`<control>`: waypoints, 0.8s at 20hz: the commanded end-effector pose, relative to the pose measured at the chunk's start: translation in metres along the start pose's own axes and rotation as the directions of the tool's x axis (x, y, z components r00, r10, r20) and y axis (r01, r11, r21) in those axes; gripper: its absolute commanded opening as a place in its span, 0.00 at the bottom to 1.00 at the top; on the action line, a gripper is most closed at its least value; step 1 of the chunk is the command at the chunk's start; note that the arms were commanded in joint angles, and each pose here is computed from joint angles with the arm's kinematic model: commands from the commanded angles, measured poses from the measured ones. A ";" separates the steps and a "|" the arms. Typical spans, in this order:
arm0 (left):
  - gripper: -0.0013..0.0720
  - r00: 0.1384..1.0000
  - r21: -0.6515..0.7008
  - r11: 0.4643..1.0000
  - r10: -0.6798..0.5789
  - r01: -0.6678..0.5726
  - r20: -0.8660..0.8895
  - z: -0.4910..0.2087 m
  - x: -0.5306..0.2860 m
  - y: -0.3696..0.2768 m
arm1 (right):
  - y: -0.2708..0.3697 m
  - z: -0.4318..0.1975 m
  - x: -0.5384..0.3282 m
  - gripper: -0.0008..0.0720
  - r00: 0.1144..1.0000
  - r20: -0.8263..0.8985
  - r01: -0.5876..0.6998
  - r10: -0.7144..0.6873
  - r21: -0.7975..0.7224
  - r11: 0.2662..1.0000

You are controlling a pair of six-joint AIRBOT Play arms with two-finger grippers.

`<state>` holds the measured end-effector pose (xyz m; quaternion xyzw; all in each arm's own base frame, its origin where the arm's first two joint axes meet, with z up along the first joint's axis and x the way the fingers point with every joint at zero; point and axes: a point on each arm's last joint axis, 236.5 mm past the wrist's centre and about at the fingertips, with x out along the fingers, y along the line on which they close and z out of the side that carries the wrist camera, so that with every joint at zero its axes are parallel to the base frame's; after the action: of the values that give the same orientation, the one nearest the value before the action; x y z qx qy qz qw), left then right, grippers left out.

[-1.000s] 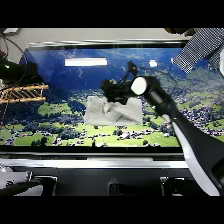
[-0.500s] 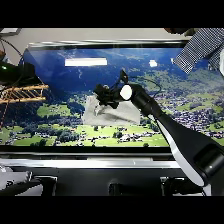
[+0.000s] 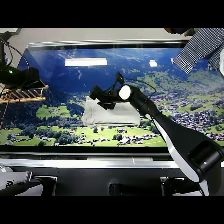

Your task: Fold the clothes and pants, and hang the long-sleeved shirts on hangers.

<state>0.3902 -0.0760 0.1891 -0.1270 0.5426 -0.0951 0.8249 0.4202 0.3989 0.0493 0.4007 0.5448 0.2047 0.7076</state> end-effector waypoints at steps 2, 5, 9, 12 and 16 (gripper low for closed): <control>0.05 1.000 -0.002 1.000 0.000 0.000 0.000 0.000 0.000 0.001 | 0.016 0.014 -0.023 0.77 0.998 0.017 -0.055 0.055 -0.039 0.998; 0.05 1.000 -0.001 1.000 0.001 -0.001 -0.002 -0.001 -0.001 0.000 | 0.001 0.054 -0.094 0.77 0.999 0.038 -0.029 0.033 -0.086 0.996; 0.05 1.000 0.013 1.000 0.002 -0.002 -0.005 -0.004 -0.004 0.000 | -0.092 0.113 -0.218 0.88 0.980 0.102 0.182 -0.170 -0.122 0.976; 0.05 1.000 0.014 1.000 0.001 -0.001 -0.001 -0.004 -0.006 -0.001 | -0.162 0.138 -0.264 0.89 0.969 0.121 0.219 -0.214 -0.029 0.975; 0.05 1.000 0.014 1.000 0.001 -0.001 0.000 -0.004 -0.006 -0.001 | -0.229 0.115 -0.227 0.89 0.984 0.003 0.177 -0.177 0.013 0.984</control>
<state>0.3844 -0.0758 0.1926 -0.1218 0.5426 -0.0983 0.8253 0.4409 0.0726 0.0564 0.3538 0.5530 0.1160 0.7454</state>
